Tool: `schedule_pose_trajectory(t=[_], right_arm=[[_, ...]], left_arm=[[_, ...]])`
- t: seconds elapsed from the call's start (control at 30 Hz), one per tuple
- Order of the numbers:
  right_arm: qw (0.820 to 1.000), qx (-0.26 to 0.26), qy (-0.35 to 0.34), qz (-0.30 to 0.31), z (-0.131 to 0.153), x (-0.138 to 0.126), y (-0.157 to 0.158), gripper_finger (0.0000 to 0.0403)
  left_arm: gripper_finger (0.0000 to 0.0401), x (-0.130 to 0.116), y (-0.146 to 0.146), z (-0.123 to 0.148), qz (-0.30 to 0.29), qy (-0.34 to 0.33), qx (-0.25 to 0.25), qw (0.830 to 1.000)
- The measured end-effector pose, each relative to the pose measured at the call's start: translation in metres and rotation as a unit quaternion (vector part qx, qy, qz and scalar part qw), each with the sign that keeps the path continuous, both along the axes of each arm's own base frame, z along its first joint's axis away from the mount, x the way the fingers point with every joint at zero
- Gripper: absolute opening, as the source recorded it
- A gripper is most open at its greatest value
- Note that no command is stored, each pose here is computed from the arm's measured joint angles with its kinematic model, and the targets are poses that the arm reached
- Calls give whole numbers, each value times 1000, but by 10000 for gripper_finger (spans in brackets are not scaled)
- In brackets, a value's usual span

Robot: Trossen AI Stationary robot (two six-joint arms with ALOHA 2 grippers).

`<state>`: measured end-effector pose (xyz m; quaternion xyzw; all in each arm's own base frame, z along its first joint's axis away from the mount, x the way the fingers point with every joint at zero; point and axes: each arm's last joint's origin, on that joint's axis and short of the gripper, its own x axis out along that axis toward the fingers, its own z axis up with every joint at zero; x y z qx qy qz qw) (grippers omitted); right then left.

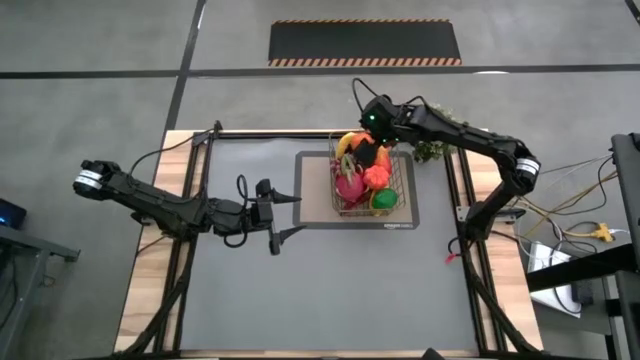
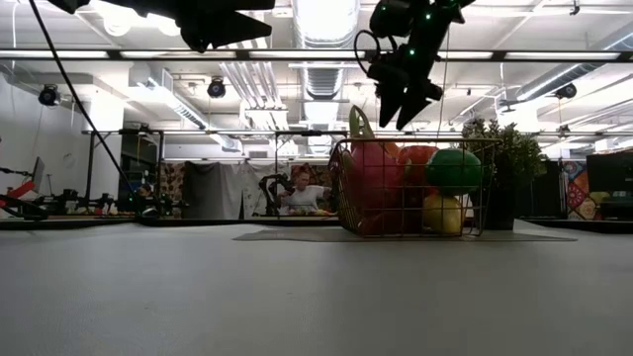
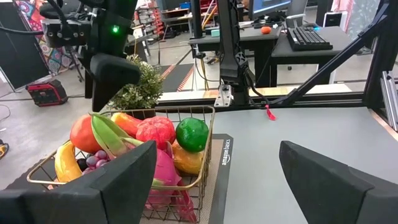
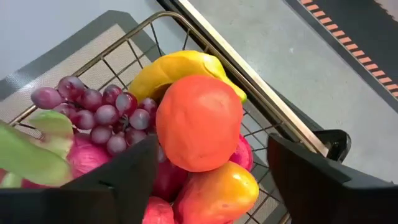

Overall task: Build produce basket
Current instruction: Put the orange into the wire basket, then return to Home Position

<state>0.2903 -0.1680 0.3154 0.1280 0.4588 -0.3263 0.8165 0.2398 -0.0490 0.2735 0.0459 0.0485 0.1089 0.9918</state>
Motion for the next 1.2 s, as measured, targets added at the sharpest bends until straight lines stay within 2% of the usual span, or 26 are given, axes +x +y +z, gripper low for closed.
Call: schedule_pose_trajectory(t=[0.3, 0.53, 0.67, 0.8, 0.97, 1.1, 1.2], right_arm=[[1000, -5, 23, -5, -21, 14, -9, 123], [999, -1, 33, -5, -27, 16, -10, 44], [1000, -13, 24, -8, -18, 12, -8, 29], [1000, -18, 14, -6, -10, 8, -4, 32], [1000, -29, -5, 6, 5, 3, 8, 46], [994, -59, -41, 77, 13, 3, 46, 48], [975, -98, -107, 167, 8, 4, 93, 41]], left_arm=[[320, 0, 0, 1, 0, -2, -1, 1000], [320, 0, 0, 0, 0, -2, 0, 1000], [320, 0, 0, 1, 0, -2, 0, 1000], [320, -3, 1, 3, 0, -4, 0, 1000], [320, -22, 6, 10, 0, 25, 11, 1000], [319, -49, 11, 12, -6, 28, 8, 1000], [308, -68, 12, 3, -46, 11, 3, 999]])
